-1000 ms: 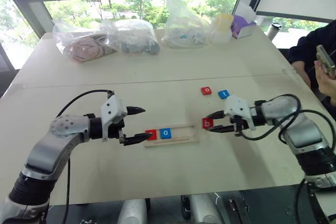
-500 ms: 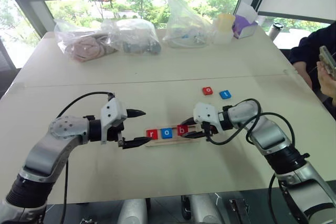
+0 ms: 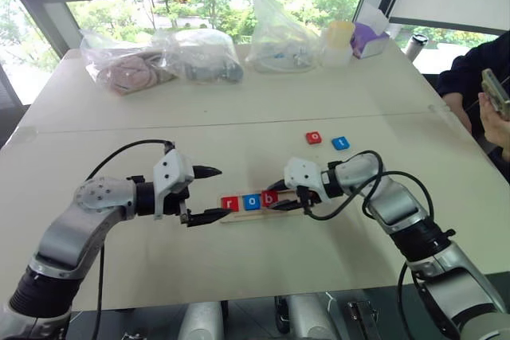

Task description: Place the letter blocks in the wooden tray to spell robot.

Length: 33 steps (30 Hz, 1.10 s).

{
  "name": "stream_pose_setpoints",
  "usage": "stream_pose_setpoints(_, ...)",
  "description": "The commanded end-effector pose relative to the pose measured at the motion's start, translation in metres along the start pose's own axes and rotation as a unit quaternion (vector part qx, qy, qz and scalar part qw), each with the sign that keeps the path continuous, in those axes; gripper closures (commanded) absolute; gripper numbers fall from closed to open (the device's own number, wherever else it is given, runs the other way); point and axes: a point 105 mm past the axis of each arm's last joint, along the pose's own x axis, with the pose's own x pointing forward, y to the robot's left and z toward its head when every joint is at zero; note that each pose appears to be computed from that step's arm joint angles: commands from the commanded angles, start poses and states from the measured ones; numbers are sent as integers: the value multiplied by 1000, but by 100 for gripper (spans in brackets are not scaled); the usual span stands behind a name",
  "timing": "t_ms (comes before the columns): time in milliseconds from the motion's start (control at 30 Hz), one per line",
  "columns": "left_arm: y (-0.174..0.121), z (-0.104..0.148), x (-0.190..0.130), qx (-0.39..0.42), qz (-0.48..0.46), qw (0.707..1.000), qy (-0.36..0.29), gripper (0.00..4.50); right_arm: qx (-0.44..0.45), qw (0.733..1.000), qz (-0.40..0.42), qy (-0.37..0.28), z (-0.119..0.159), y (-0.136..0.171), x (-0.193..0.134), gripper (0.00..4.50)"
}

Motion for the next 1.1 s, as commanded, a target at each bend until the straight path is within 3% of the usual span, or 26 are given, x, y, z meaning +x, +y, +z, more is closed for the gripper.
stream_pose_setpoints(33, -3, 8, 0, 19, 0, 1000, -11, 0, -20, 1000, -5, -4, 7, -5, -1, 335)
stream_pose_setpoints(100, -3, 8, 0, 19, 2, 1000, -12, 0, -20, 1000, -5, -3, 7, -5, 0, 335)
stream_pose_setpoints(300, -3, 8, 1, 19, 6, 1000, -13, 0, -21, 1000, 1, 2, 5, -4, 1, 35)
stream_pose_setpoints(333, -3, 8, 1, 19, 7, 1000, -13, 0, -21, 1000, 0, 1, 6, -4, 1, 5)
stream_pose_setpoints(533, -2, 8, 2, 19, 10, 1000, -13, 0, -13, 998, -48, -28, 23, -24, -12, 5)
stream_pose_setpoints(700, -1, 9, 3, 19, 9, 1000, -15, 0, 33, 978, -200, -49, 31, -77, -43, 5)
stream_pose_setpoints(767, -1, 9, 4, 20, 8, 1000, -16, 0, 47, 972, -224, -51, 26, -85, -50, 5)
stream_pose_setpoints(1100, 0, 9, 6, 21, 9, 1000, -19, 0, -15, 978, -202, -40, 14, -57, -30, 5)
